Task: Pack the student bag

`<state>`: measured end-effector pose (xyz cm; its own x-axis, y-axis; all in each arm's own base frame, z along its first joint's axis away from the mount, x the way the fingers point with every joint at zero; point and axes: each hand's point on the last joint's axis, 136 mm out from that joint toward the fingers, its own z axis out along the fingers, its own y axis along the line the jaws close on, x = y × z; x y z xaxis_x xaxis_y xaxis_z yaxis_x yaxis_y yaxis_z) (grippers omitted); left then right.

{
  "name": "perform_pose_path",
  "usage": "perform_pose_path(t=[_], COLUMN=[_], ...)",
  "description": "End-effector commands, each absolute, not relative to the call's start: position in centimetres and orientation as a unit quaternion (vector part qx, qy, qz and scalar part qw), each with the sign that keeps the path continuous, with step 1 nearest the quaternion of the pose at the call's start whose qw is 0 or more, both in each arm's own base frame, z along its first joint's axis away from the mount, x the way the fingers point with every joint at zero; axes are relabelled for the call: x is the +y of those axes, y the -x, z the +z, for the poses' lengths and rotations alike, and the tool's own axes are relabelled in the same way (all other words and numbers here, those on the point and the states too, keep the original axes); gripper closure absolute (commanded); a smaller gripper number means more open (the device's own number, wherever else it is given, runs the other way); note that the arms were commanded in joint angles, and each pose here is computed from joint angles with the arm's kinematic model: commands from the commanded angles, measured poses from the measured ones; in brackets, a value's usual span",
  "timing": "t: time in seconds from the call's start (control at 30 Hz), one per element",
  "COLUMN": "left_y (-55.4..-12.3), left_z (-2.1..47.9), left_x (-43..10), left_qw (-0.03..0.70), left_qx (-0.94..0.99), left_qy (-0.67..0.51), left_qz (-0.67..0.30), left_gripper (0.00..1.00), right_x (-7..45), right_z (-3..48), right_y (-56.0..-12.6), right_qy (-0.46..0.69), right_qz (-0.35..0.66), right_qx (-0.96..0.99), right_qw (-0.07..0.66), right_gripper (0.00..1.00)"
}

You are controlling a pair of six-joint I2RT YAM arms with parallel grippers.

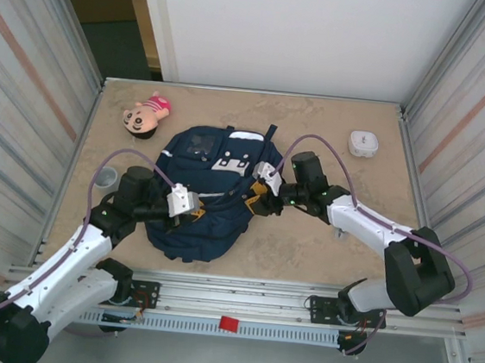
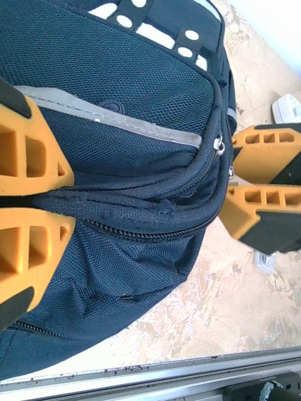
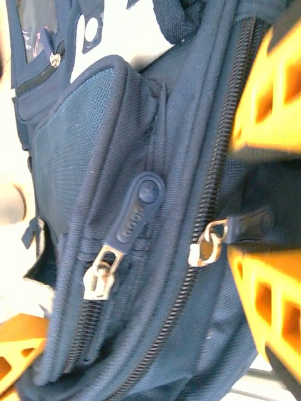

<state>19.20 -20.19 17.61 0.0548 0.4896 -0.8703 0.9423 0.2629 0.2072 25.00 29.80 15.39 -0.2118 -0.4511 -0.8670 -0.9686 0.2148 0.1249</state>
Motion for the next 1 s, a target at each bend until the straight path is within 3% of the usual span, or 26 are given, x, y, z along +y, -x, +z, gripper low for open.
perform_pose_path(t=[0.0, 0.1, 0.13, 0.3, 0.77, 0.97], left_y=[-19.2, -19.2, -19.3, -19.4, -17.1, -17.8], left_z=[21.6, 21.4, 21.3, 20.7, 21.0, 21.5], left_x=[-21.2, -21.2, -21.1, -20.7, -20.6, -20.5], left_qw=[0.513, 0.513, 0.510, 0.503, 0.482, 0.498], left_qx=[0.591, 0.591, 0.594, 0.602, 0.587, 0.590], left_qy=[-0.565, -0.567, -0.568, -0.573, -0.596, -0.586], left_qz=[-0.261, -0.257, -0.255, -0.236, -0.261, -0.247], left_gripper=[1.00, 1.00, 1.00, 1.00, 1.00, 1.00], right_x=[30.6, 30.2, 29.9, 27.8, 22.9, 24.1], right_z=[16.4, 16.3, 16.4, 16.7, 13.3, 15.7], right_y=[-25.0, -25.1, -25.2, -26.6, -37.0, -35.1], right_qy=[0.520, 0.517, 0.514, 0.483, 0.380, 0.411], right_qz=[0.366, 0.362, 0.360, 0.340, 0.235, 0.281], right_qx=[0.677, 0.684, 0.687, 0.715, 0.816, 0.780], right_qw=[0.370, 0.365, 0.366, 0.373, 0.366, 0.379], right_gripper=[0.76, 0.98, 1.00, 1.00, 1.00, 1.00])
